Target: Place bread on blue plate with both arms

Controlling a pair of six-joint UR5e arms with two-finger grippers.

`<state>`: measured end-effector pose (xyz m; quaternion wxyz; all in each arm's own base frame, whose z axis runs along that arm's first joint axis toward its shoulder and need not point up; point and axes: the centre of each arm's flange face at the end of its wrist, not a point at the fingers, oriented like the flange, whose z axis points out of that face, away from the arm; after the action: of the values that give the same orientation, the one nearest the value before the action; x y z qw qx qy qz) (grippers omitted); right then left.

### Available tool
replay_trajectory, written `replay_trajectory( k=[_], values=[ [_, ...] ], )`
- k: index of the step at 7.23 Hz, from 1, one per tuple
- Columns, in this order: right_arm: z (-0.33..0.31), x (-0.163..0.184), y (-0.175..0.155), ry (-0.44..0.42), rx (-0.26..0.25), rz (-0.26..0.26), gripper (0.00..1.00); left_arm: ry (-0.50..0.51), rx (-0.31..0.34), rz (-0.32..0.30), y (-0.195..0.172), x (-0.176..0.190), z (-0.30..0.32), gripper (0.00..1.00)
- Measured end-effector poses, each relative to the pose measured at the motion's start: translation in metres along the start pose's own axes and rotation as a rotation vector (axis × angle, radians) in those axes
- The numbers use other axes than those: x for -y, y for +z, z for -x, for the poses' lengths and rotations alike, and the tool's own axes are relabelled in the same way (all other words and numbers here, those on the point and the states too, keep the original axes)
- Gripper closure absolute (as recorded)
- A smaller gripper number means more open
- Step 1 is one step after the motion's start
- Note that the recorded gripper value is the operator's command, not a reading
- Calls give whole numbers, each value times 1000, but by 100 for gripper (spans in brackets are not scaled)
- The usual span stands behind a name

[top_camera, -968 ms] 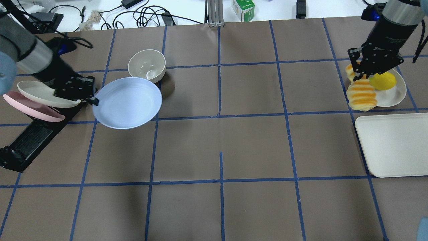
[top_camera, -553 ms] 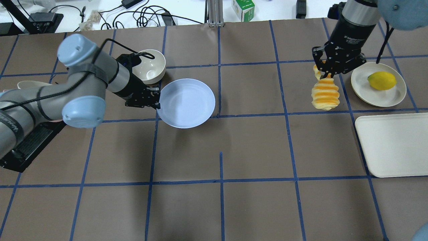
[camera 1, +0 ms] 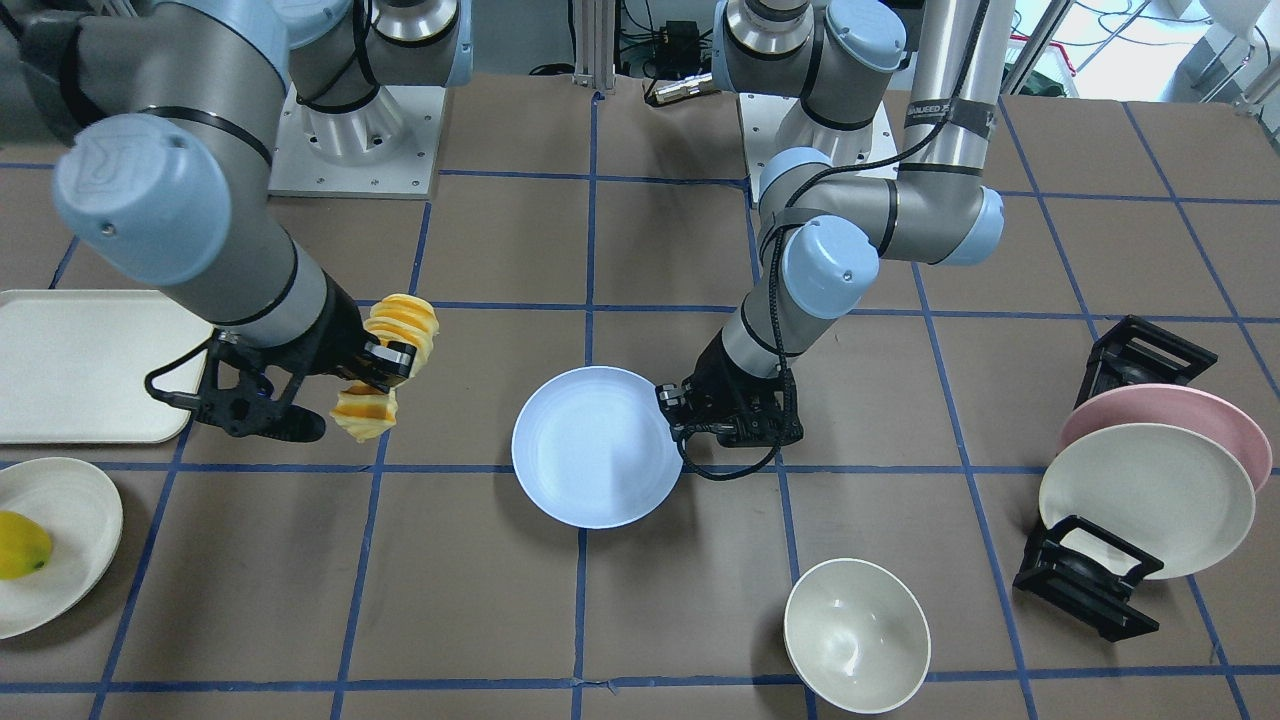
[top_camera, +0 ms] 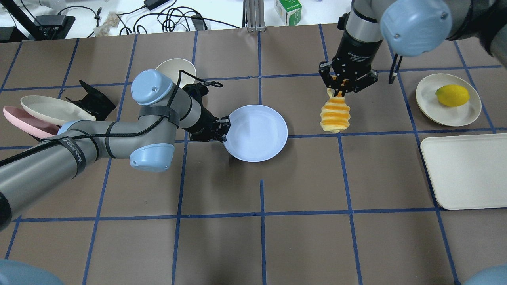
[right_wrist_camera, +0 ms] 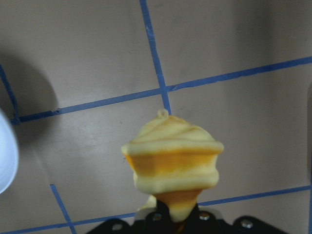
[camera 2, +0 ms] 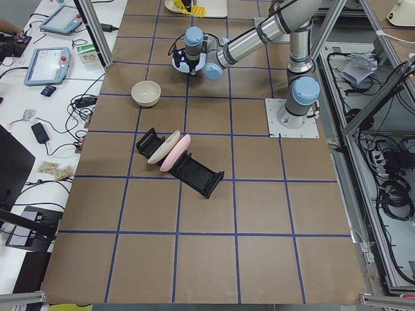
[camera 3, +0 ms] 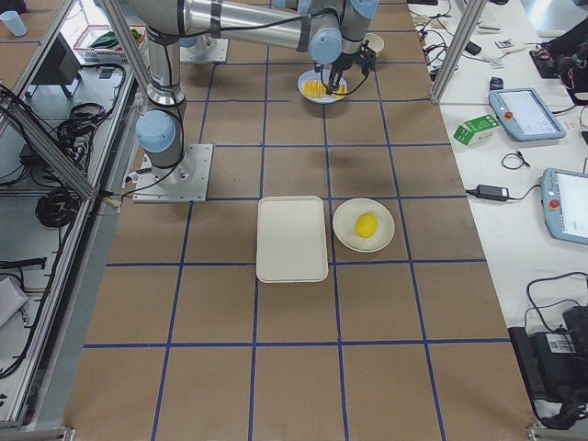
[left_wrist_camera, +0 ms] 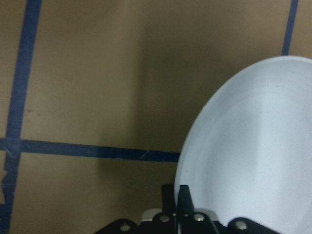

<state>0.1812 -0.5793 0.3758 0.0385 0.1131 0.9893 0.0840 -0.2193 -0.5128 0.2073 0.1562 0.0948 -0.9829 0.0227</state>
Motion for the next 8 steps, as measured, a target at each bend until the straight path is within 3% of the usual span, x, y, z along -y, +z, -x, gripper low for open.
replay_trajectory(
  k=[1, 3, 5, 8],
  values=[
    [23, -2, 13, -1, 1, -10, 100, -4, 19, 4, 7, -3, -4, 0],
    [65, 2, 43, -46, 5, -55, 100, 1, 29, -24, 7, 3, -9, 0],
    [98, 1, 73, -98, 8, -68, 100, 21, 34, -71, -14, 15, -15, 0],
    [144, -8, 120, -174, 3, -73, 100, 85, 144, -54, -89, 32, 9, 0]
  ],
)
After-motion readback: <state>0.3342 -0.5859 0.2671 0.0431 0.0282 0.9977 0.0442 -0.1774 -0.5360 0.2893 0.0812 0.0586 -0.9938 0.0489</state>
